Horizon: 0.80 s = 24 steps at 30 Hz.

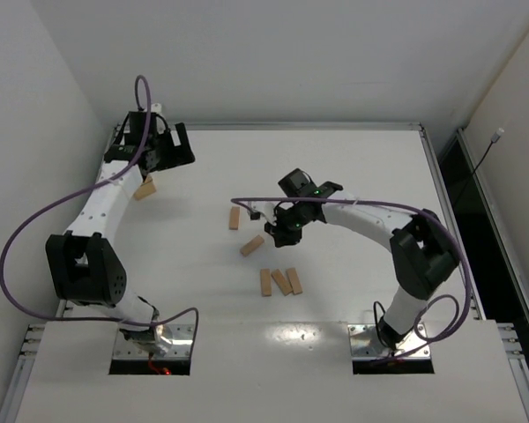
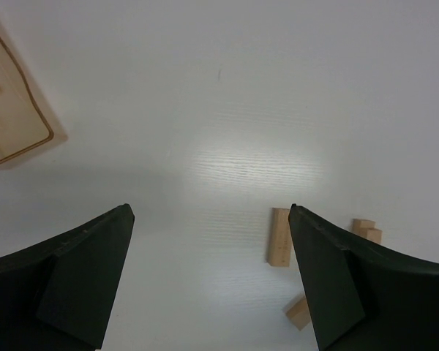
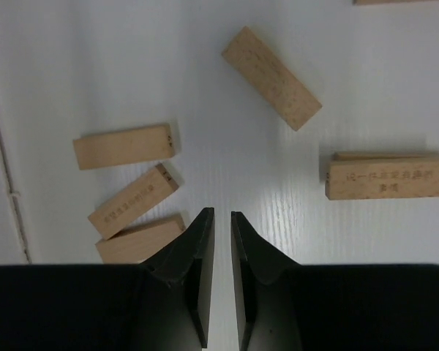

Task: Build the wood block tower

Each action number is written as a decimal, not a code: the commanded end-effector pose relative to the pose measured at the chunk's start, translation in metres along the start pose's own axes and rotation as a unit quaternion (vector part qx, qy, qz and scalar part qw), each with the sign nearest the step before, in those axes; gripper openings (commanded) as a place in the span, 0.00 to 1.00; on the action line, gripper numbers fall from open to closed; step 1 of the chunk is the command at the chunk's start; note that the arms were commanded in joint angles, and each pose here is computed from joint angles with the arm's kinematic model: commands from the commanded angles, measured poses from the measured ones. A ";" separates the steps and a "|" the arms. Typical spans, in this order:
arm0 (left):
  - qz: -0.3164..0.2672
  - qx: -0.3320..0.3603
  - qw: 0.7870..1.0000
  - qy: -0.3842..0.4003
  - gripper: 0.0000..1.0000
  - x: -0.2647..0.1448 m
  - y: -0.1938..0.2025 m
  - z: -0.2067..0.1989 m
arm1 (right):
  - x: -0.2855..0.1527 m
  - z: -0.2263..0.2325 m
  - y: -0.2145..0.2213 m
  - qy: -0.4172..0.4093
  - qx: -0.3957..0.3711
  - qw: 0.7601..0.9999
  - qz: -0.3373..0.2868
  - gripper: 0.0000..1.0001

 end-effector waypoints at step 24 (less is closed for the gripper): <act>-0.019 -0.038 0.993 0.110 0.82 -0.009 -0.030 0.010 | 0.047 -0.034 0.001 -0.008 -0.104 0.987 0.122 0.14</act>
Point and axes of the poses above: each gripper's point midway between its finger pads, its own x axis out along the fingers, its own z axis along the line the jaws close on, y = z × x, the point moved 8 cm from there along -x, back along the fingers, and after that the axes turned 1 degree about -x, right-handed, at the moved point
